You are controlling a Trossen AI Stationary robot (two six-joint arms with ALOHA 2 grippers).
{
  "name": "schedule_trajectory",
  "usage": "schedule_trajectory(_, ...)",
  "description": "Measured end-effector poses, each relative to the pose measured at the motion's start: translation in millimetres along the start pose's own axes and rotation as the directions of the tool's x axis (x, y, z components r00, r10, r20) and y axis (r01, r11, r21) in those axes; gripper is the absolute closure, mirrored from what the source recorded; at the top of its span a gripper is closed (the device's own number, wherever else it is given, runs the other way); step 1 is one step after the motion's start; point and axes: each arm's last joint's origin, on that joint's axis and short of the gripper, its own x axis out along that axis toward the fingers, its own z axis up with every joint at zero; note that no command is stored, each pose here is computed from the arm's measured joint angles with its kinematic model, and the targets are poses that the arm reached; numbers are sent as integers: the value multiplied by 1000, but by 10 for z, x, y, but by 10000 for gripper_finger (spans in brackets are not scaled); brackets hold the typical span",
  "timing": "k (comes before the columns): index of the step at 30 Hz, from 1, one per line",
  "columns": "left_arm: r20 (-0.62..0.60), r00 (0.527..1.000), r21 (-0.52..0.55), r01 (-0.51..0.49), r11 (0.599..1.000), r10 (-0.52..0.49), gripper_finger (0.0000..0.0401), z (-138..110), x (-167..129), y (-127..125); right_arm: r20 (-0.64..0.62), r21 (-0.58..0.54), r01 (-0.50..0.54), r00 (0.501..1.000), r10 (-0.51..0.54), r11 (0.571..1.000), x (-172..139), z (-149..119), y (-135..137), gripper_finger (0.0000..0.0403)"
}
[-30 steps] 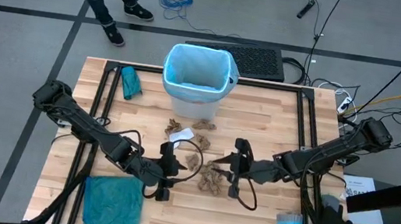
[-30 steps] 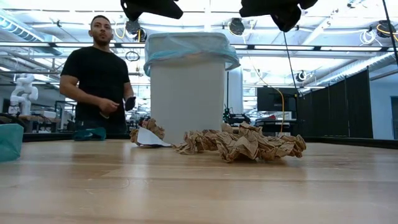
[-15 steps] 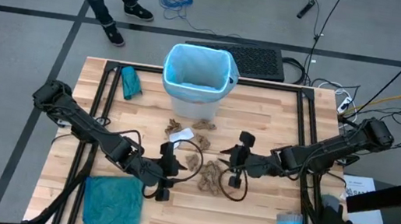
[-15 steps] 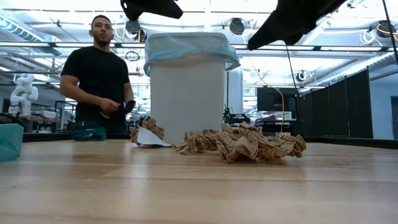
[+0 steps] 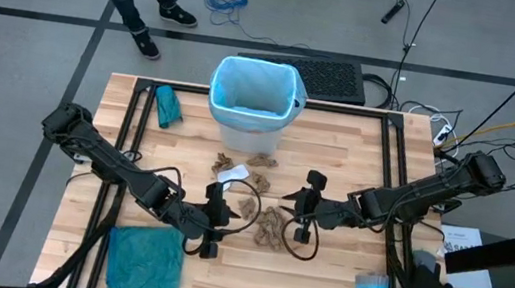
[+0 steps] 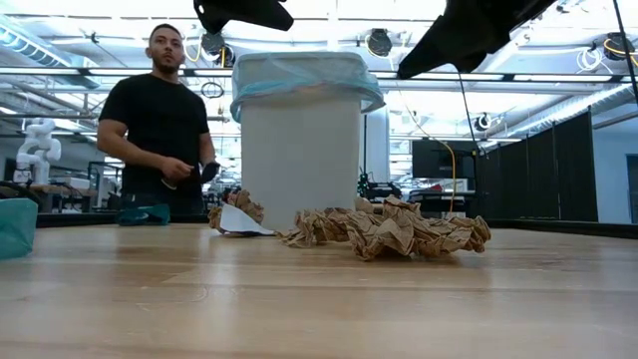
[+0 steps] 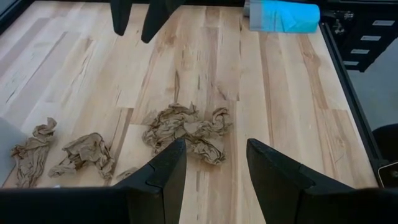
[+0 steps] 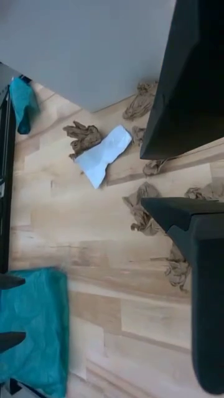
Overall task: Place trash/remove bag and relplace
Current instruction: Put the brown paper into the blue trash bag inside the white trash bin
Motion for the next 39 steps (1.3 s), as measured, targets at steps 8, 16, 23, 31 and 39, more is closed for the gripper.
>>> schedule_trajectory(8,0,1000,0,0,1000,0,237,0,0,0,6,9,-6,1000,6,1000,-6,3,13,303)
schedule_trajectory(16,0,1000,0,0,1000,0,237,0,0,0,55,36,-17,998,15,999,-8,56,24,303)
schedule_trajectory(23,0,1000,0,0,1000,0,237,0,0,0,59,62,-21,998,17,998,-7,59,25,303)
schedule_trajectory(31,0,1000,0,-1,1000,1,237,0,0,0,42,78,-101,994,98,992,-9,52,51,303)
schedule_trajectory(39,2,1000,-3,-5,1000,5,237,6,5,15,17,80,-96,995,95,992,-7,23,53,303)
